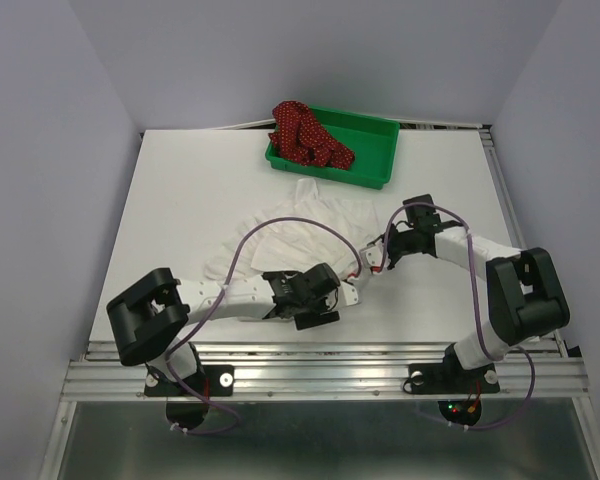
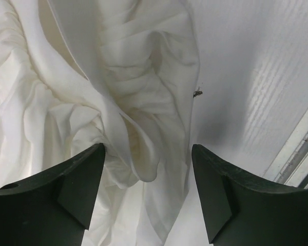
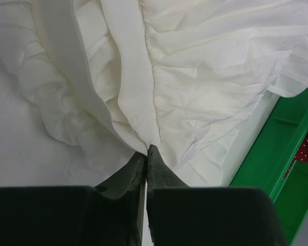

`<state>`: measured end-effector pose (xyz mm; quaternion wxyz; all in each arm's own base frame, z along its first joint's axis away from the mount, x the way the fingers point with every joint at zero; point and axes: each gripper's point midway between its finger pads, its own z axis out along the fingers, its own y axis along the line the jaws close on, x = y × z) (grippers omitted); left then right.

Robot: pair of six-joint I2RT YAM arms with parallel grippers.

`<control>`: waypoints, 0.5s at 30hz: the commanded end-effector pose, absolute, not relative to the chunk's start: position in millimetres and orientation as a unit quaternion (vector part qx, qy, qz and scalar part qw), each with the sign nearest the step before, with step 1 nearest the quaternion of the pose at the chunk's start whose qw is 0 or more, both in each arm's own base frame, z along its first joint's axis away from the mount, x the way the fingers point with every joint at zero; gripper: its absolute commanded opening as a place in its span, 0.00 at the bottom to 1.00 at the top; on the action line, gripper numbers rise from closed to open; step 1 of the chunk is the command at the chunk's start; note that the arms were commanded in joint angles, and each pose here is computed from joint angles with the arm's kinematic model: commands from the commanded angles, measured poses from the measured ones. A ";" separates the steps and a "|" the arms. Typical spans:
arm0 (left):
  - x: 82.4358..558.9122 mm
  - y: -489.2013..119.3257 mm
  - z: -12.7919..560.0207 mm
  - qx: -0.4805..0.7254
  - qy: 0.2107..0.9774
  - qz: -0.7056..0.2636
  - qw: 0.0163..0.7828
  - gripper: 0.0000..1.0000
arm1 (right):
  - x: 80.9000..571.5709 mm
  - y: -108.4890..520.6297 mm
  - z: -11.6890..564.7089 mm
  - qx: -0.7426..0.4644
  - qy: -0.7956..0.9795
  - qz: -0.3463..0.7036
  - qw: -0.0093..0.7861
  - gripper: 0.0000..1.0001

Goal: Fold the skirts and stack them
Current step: Flatten the skirt out

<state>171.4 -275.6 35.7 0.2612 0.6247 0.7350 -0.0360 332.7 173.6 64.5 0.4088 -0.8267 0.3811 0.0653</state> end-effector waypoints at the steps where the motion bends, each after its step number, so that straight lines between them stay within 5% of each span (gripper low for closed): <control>1: 192.3 -291.8 57.4 0.595 0.738 -0.013 0.318 0.80 | 338.2 182.4 71.9 -0.822 0.373 0.067 0.426 0.01; 5: 200.3 -291.5 63.1 0.576 0.744 -0.001 0.339 0.73 | 337.2 185.0 78.4 -0.818 0.377 0.069 0.428 0.01; 12: 207.9 -283.8 81.5 0.550 0.750 0.002 0.368 0.18 | 342.0 181.8 94.6 -0.794 0.421 0.069 0.433 0.01; 13: 210.6 -278.5 92.7 0.538 0.753 -0.005 0.377 0.00 | 347.9 179.5 101.8 -0.782 0.442 0.064 0.434 0.01; 15: 214.6 -273.7 103.8 0.526 0.756 -0.011 0.390 0.00 | 356.0 176.6 110.7 -0.768 0.466 0.055 0.436 0.01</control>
